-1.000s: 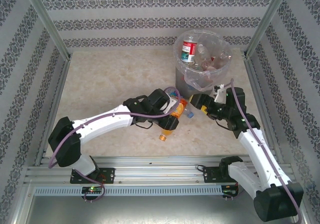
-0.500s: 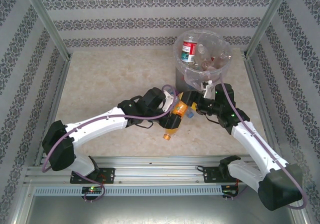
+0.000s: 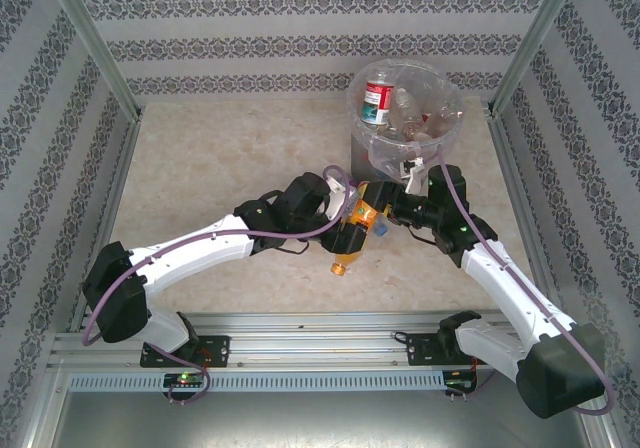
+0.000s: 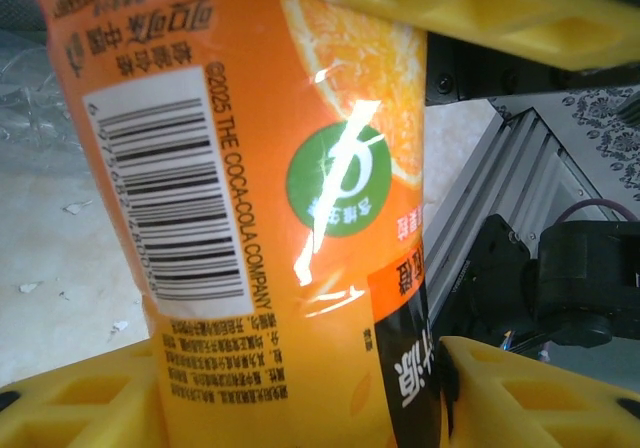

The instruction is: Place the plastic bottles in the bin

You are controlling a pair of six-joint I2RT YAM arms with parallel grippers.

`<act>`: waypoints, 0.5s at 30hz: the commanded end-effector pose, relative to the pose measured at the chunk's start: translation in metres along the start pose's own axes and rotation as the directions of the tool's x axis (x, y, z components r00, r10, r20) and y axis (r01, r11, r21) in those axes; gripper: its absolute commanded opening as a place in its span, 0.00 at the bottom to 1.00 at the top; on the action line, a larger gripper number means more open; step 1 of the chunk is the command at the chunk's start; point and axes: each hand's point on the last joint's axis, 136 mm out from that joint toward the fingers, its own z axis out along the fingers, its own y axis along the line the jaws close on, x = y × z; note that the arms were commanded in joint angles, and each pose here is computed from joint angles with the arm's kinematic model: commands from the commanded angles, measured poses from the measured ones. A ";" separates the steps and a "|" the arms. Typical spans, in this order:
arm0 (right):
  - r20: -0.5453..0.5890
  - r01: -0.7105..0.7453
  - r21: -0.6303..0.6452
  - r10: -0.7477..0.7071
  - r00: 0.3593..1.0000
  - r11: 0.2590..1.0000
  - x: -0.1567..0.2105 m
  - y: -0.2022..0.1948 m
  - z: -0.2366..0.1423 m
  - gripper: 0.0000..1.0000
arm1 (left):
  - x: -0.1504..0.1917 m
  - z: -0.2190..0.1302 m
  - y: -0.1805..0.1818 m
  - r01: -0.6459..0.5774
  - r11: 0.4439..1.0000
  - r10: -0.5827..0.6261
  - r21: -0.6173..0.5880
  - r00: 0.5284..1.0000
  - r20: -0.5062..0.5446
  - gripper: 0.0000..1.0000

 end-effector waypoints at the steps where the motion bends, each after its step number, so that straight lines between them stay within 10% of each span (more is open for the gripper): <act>1: 0.026 0.047 -0.002 -0.047 0.999 0.999 -0.007 0.015 -0.006 0.56 | -0.022 -0.001 -0.006 -0.002 0.999 0.000 0.035 0.997 0.080 0.67; 15: 0.174 0.218 0.086 -0.230 0.957 0.972 -0.060 0.060 -0.072 0.54 | -0.089 -0.039 -0.030 -0.020 0.985 -0.032 0.173 0.955 0.295 1.00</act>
